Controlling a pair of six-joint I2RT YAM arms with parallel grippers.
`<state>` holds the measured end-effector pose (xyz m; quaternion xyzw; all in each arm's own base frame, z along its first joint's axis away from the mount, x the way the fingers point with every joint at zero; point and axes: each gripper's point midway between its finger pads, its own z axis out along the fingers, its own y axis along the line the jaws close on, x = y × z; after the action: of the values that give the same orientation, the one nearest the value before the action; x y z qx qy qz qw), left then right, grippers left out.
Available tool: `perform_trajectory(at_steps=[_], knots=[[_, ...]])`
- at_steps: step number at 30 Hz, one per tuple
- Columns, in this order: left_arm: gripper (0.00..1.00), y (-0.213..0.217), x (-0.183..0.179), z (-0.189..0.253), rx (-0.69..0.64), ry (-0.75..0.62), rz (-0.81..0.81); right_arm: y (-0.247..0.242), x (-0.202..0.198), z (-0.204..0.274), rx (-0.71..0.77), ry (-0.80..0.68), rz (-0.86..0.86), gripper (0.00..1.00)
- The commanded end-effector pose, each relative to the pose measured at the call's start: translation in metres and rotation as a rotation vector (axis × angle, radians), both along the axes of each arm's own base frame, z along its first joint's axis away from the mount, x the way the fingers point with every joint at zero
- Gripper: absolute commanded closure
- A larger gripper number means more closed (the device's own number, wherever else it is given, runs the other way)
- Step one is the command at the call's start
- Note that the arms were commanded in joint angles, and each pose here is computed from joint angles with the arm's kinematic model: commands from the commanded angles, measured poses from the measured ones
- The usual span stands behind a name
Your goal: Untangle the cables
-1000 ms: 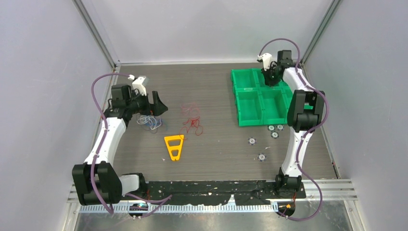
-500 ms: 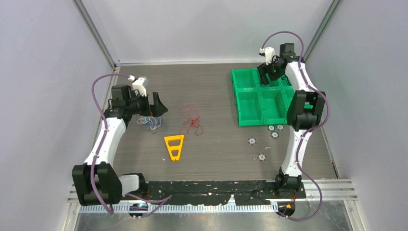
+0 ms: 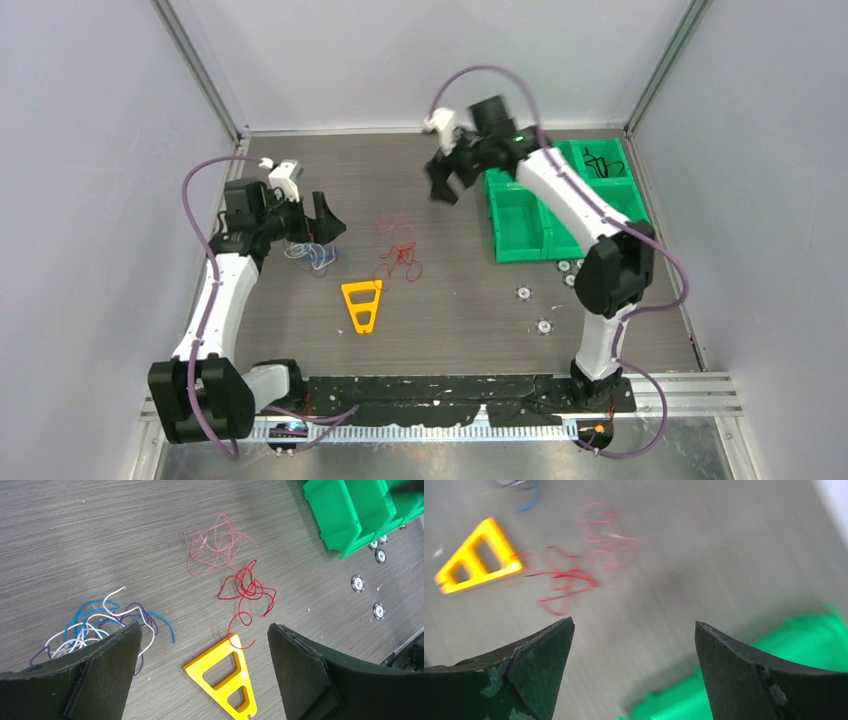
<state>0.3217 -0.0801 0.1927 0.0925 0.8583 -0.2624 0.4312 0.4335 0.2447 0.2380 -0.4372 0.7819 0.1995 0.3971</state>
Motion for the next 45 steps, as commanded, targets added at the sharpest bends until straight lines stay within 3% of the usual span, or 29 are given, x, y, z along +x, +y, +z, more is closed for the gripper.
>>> perform_trajectory(at_steps=[1, 8, 15, 17, 20, 21, 22, 23, 25, 30, 35, 45], knots=[[0.0, 0.005, -0.011, 0.01, -0.028, -0.019, 0.019, 0.062, -0.05, -0.056, -0.058, 0.102, 0.182, 0.02], [0.0, 0.013, -0.018, 0.002, -0.064, 0.03, 0.081, 0.137, -0.096, -0.124, -0.157, 0.144, 0.382, 0.02], [0.0, 0.016, -0.019, 0.001, -0.078, 0.029, 0.106, 0.164, -0.101, -0.173, -0.215, 0.132, 0.417, 0.06], [0.0, 0.017, -0.019, 0.001, -0.077, 0.025, 0.11, 0.164, -0.099, -0.188, -0.245, 0.131, 0.416, 0.11], [0.0, 0.017, -0.02, 0.002, -0.075, 0.023, 0.111, 0.159, -0.101, -0.196, -0.275, 0.139, 0.414, 0.41], [0.0, 0.018, -0.019, 0.003, -0.072, 0.019, 0.111, 0.158, -0.103, -0.188, -0.268, 0.133, 0.417, 0.54], [0.0, 0.018, -0.019, 0.003, -0.07, 0.017, 0.111, 0.154, -0.107, -0.187, -0.269, 0.138, 0.421, 0.61], [0.0, 0.018, -0.019, 0.003, -0.069, 0.014, 0.112, 0.155, -0.11, -0.169, -0.243, 0.119, 0.429, 0.76], [0.0, 0.018, -0.018, 0.002, -0.07, 0.012, 0.11, 0.15, -0.118, -0.144, -0.212, 0.092, 0.443, 0.91], [0.0, 0.017, -0.014, 0.005, -0.074, -0.008, 0.097, 0.132, -0.135, -0.058, -0.106, 0.013, 0.469, 0.95], [0.01, 0.014, -0.011, 0.006, -0.088, -0.016, 0.074, 0.113, -0.144, -0.007, 0.01, 0.018, 0.485, 0.95], [0.03, 0.008, -0.003, 0.014, -0.12, -0.036, 0.044, 0.075, -0.111, 0.077, 0.259, 0.057, 0.383, 0.95]])
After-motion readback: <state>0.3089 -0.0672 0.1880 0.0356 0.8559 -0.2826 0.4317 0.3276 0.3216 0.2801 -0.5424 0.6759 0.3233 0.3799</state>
